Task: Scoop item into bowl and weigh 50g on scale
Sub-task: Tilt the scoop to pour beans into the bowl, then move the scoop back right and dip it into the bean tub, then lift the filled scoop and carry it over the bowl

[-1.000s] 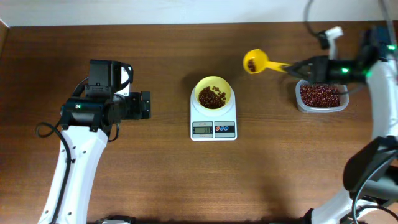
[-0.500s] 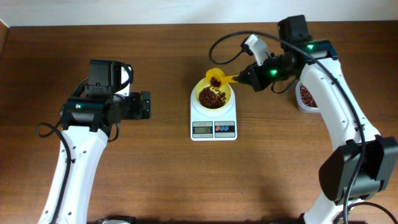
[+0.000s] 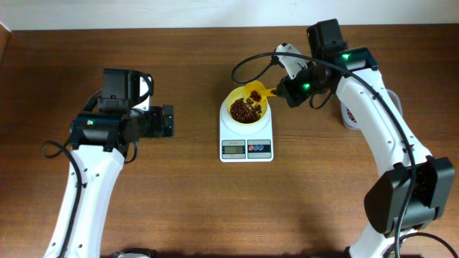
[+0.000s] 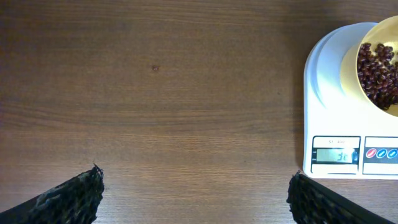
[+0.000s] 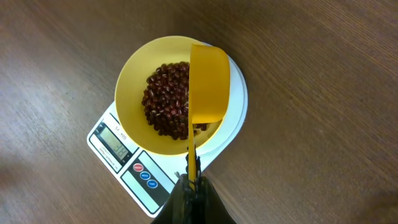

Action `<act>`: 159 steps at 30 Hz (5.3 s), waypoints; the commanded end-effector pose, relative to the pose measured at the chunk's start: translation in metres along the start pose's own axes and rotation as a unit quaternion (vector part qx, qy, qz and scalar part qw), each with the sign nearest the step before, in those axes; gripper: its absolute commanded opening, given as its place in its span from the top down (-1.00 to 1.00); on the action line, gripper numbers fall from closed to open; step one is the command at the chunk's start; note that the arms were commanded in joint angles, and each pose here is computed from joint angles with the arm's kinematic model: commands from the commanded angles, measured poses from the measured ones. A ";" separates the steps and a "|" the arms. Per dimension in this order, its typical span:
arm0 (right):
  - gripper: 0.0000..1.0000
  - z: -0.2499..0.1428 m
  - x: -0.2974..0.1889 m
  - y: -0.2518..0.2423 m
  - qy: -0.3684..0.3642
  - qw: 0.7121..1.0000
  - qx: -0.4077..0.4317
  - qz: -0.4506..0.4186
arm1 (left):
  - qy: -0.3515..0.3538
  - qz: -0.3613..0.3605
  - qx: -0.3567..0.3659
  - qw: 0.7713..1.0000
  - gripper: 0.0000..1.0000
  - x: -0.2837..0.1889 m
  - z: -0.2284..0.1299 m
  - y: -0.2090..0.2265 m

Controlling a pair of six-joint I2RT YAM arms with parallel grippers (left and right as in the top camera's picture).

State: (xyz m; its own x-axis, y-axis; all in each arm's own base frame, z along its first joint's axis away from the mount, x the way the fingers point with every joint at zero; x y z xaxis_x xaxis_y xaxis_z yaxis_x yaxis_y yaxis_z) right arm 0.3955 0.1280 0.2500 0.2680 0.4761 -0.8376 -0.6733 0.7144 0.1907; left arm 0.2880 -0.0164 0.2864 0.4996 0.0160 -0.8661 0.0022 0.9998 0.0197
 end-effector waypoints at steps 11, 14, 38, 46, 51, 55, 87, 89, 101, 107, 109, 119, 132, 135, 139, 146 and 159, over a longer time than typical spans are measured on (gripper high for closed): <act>0.92 0.015 -0.020 0.015 -0.046 0.998 -0.024 0.031 | -0.007 -0.001 0.000 1.000 -0.97 -0.004 0.001 0.001; 0.92 0.015 -0.020 0.014 -0.047 0.998 -0.030 0.025 | -0.007 -0.001 0.000 1.000 -0.97 -0.004 0.001 0.001; 0.92 0.022 -0.021 0.039 -0.016 0.997 -0.080 0.002 | -0.007 -0.001 0.000 1.000 -0.97 -0.004 0.001 0.001; 0.92 0.020 -0.022 0.033 -0.010 0.995 -0.095 -0.014 | -0.007 -0.001 0.000 1.000 -0.97 -0.004 0.001 0.001; 0.92 0.023 -0.016 0.044 0.008 0.991 -0.128 -0.045 | -0.007 -0.001 0.000 1.000 -0.97 -0.004 0.001 0.001; 0.92 0.025 -0.016 0.049 0.006 0.990 -0.134 -0.043 | -0.007 -0.001 0.000 1.000 -0.98 -0.004 0.001 0.001; 0.92 -0.039 -0.136 -0.093 -0.151 0.953 0.257 0.054 | -0.007 -0.001 0.000 1.000 -0.97 -0.004 0.001 0.001; 0.92 -0.072 -0.154 -0.115 -0.134 0.926 0.351 0.025 | -0.007 -0.001 0.000 1.000 -0.97 -0.004 0.001 0.001; 0.92 -0.137 -0.168 -0.139 0.046 0.878 0.430 -0.205 | -0.007 -0.001 0.000 1.000 -0.97 -0.004 0.001 0.001; 0.92 -0.122 -0.139 -0.140 0.103 0.892 0.355 -0.259 | -0.007 -0.001 0.000 1.000 -0.97 -0.004 0.001 0.001; 0.92 -0.119 -0.128 -0.136 0.110 0.897 0.346 -0.252 | -0.007 -0.001 0.000 1.000 -0.97 -0.004 0.001 0.001; 0.92 -0.126 -0.084 -0.128 0.110 0.915 0.361 -0.145 | -0.007 -0.001 0.000 1.000 -0.97 -0.004 0.001 0.001; 0.92 -0.165 -0.122 -0.157 0.015 0.883 0.464 -0.069 | -0.007 -0.001 0.000 1.000 -0.97 -0.004 0.001 0.001; 0.92 -0.184 -0.135 -0.165 0.011 0.866 0.494 -0.076 | -0.007 -0.001 0.000 1.000 -0.97 -0.004 0.001 0.001; 0.92 -0.192 -0.148 -0.169 -0.045 0.849 0.526 -0.031 | -0.007 -0.001 0.000 1.000 -0.97 -0.004 0.001 0.001; 0.92 -0.174 -0.160 -0.163 -0.163 0.833 0.518 0.106 | -0.007 -0.001 0.000 1.000 -0.97 -0.004 0.001 0.001; 0.92 -0.018 -0.041 -0.053 -0.089 0.960 0.224 0.143 | -0.007 -0.001 0.000 1.000 -0.97 -0.004 0.001 0.001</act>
State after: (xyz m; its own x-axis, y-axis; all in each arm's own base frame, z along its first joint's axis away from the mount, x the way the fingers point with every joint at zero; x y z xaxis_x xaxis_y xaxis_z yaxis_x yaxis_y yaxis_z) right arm 0.4044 0.0466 0.2791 0.2662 0.8054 -0.5295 -0.3761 0.5926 0.7123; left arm 0.2879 -0.0164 0.2862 0.4993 0.0160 -0.8663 0.0022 0.9998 0.0198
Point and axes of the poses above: each gripper's point midway between its finger pads, its own x axis out along the fingers, its own y axis along the line the jaws close on, z = x × y, the point moved 9 cm from there along -x, back along the fingers, and after that the axes turned 1 degree about x, right-handed, at the moved point
